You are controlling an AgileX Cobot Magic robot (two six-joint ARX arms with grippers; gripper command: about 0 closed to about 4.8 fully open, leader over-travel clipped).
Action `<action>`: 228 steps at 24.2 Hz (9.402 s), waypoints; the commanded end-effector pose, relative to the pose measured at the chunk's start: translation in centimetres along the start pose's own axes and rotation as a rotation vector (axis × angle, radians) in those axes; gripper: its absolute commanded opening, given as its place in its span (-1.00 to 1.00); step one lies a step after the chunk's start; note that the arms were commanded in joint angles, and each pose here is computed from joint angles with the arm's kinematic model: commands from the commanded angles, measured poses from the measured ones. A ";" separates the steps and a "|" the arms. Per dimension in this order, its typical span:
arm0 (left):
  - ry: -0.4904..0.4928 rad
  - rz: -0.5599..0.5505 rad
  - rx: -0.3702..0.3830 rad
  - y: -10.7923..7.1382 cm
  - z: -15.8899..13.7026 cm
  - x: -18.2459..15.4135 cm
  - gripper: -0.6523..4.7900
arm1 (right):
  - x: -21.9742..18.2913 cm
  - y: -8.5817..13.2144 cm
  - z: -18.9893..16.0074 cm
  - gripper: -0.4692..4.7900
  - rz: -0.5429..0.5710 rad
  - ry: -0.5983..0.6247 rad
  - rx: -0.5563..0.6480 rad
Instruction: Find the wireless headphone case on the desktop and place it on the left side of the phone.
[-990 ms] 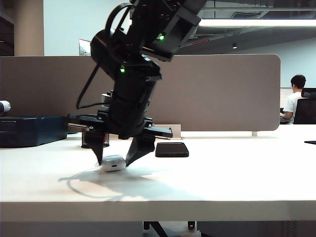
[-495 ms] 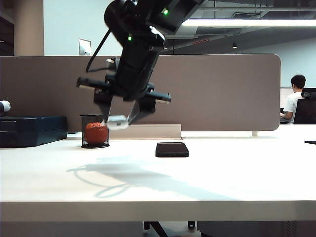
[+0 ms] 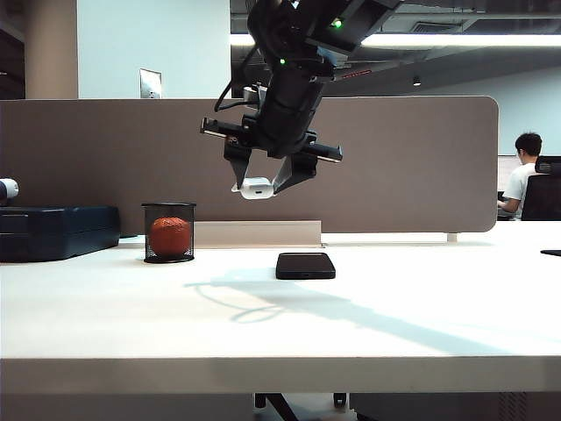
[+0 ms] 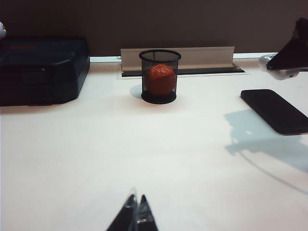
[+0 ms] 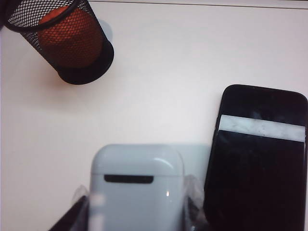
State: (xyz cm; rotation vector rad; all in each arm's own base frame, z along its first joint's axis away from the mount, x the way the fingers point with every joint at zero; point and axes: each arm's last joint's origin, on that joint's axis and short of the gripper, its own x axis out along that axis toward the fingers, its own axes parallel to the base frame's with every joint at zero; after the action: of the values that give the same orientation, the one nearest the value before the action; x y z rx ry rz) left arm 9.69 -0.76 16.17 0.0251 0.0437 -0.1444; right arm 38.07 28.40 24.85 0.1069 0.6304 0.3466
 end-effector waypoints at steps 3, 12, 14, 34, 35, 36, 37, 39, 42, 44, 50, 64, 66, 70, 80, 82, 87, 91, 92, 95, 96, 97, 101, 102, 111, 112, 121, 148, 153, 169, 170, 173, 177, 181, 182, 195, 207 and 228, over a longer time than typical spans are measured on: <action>-0.006 0.002 0.001 0.0 0.1 0.0 -0.78 | -0.3 -0.7 2.0 -0.02 0.041 -0.115 0.023; -0.007 0.003 0.001 0.0 0.1 0.0 -0.78 | 2.4 -1.1 1.5 -0.02 0.106 -0.120 0.028; -0.007 0.003 0.001 0.0 0.1 0.0 -0.78 | 4.2 -0.8 1.4 -0.02 0.119 -0.112 0.027; -0.007 0.002 0.001 0.0 0.1 0.0 -0.78 | 11.1 -2.4 -0.6 -0.02 0.040 0.011 0.033; -0.007 0.002 0.001 0.0 0.1 0.0 -0.78 | 11.4 -2.4 -1.0 -0.02 0.037 0.019 0.032; -0.007 0.002 0.001 0.0 0.1 0.0 -0.78 | 11.5 -2.5 -1.1 -0.02 0.036 0.022 0.032; -0.007 0.002 0.001 0.0 0.1 0.0 -0.78 | 11.9 -2.5 -1.5 -0.02 0.040 0.037 0.031; -0.007 0.002 0.001 0.0 0.1 0.0 -0.78 | 12.0 -2.6 -2.0 -0.02 0.032 0.067 0.036; -0.007 0.002 0.001 0.0 0.1 0.0 -0.78 | 12.0 -2.7 -2.2 -0.02 0.020 0.086 0.033; -0.007 0.002 0.001 0.0 0.1 0.0 -0.78 | 12.0 -2.8 -2.2 -0.02 0.019 0.088 0.033; -0.006 0.002 0.001 0.0 0.1 0.0 -0.78 | 12.0 -2.9 -2.4 0.23 0.010 0.113 0.032; -0.006 0.002 0.001 0.0 0.1 0.0 -0.78 | 9.6 -1.5 2.6 0.47 0.048 0.006 0.030; -0.007 0.002 0.001 0.0 0.1 0.0 -0.78 | 9.2 -1.3 3.2 0.47 0.048 -0.003 0.018; -0.007 0.002 0.001 0.0 0.1 0.0 -0.78 | 8.3 -1.1 4.4 0.47 0.045 -0.008 -0.016; -0.007 0.002 0.001 0.0 0.1 0.0 -0.78 | 3.8 -1.1 9.9 -0.32 0.047 -0.106 -0.159; -0.007 0.003 0.001 0.0 0.1 0.0 -0.78 | 2.7 -1.4 11.0 -0.52 0.038 -0.120 -0.167; -0.007 0.003 0.001 0.0 0.1 0.0 -0.78 | -2.4 -3.6 14.9 -0.86 0.001 -0.182 -0.174; -0.007 0.003 0.001 0.0 0.1 0.0 -0.78 | -6.2 -4.8 16.7 -0.86 -0.025 -0.210 -0.215; -0.007 0.003 0.001 0.0 0.1 0.0 -0.78 | -8.1 -5.2 17.2 -0.86 -0.035 -0.213 -0.229; -0.007 0.003 0.001 0.0 0.1 0.0 -0.78 | -12.4 -6.3 18.3 -0.86 -0.052 -0.218 -0.214; -0.007 0.003 0.001 0.0 0.1 0.0 -0.78 | -14.2 -7.1 18.8 -0.86 -0.049 -0.235 -0.178; -0.006 0.004 0.001 0.0 0.1 0.0 -0.78 | -15.9 -7.6 19.1 -0.86 -0.054 -0.246 -0.162; -0.006 0.003 0.001 0.0 0.1 0.0 -0.78 | -19.2 -8.7 19.7 -0.86 -0.052 -0.262 -0.114; -0.006 0.003 0.001 0.0 0.1 0.0 -0.78 | -19.8 -9.0 19.7 -0.86 -0.047 -0.265 -0.097; -0.006 0.004 0.001 0.0 0.1 0.0 -0.78 | -27.1 -8.9 19.4 -0.86 -0.056 -0.290 -0.094; -0.007 0.004 0.001 0.0 0.1 0.0 -0.78 | -27.7 -8.9 19.3 -0.86 -0.071 -0.290 -0.094; -0.006 0.004 0.001 0.0 0.1 0.0 -0.78 | -32.7 -8.9 18.2 -0.86 -0.129 -0.296 -0.108; -0.007 0.004 0.001 0.0 0.1 0.0 -0.78 | -36.4 -14.6 9.4 -0.86 -0.256 -0.389 -0.032; -0.007 0.004 0.001 0.0 0.1 0.0 -0.78 | -37.0 -14.7 7.7 -0.86 -0.251 -0.408 -0.037; -0.007 0.004 0.001 0.0 0.1 0.0 -0.78 | -33.3 -16.2 -1.0 -0.86 -0.241 -0.427 -0.005; -0.006 0.004 0.001 0.0 0.1 0.0 -0.78 | -33.0 -16.3 -1.6 -0.86 -0.241 -0.429 -0.005; -0.007 0.004 0.001 0.0 0.1 0.0 -0.78 | -32.0 -16.7 -3.1 -0.86 -0.239 -0.431 0.005; -0.007 0.004 0.001 0.0 0.1 0.0 -0.78 | -30.2 -17.3 -6.3 -0.86 -0.234 -0.437 0.023; -0.007 0.004 0.001 0.0 0.1 0.0 -0.78 | -29.1 -17.8 -8.5 -0.86 -0.230 -0.441 0.042; -0.007 0.004 0.001 0.0 0.1 0.0 -0.78 | -28.9 -17.9 -9.1 -0.86 -0.228 -0.444 0.049; -0.007 0.004 0.001 0.0 0.1 0.0 -0.78 | -26.9 -18.8 -16.8 -0.86 -0.199 -0.539 0.021; -0.007 0.004 0.001 0.0 0.1 0.0 -0.78 | -26.8 -19.0 -20.7 -0.86 -0.197 -0.602 -0.010; -0.006 0.003 0.001 0.0 0.1 0.0 -0.78 | -26.6 -19.2 -23.4 -0.86 -0.226 -0.673 -0.133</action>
State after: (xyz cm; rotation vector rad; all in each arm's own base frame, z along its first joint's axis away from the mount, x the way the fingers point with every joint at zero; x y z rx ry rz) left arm 9.69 -0.76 16.17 0.0251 0.0437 -0.1444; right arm 9.65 0.97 16.86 0.0222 -0.0387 0.1164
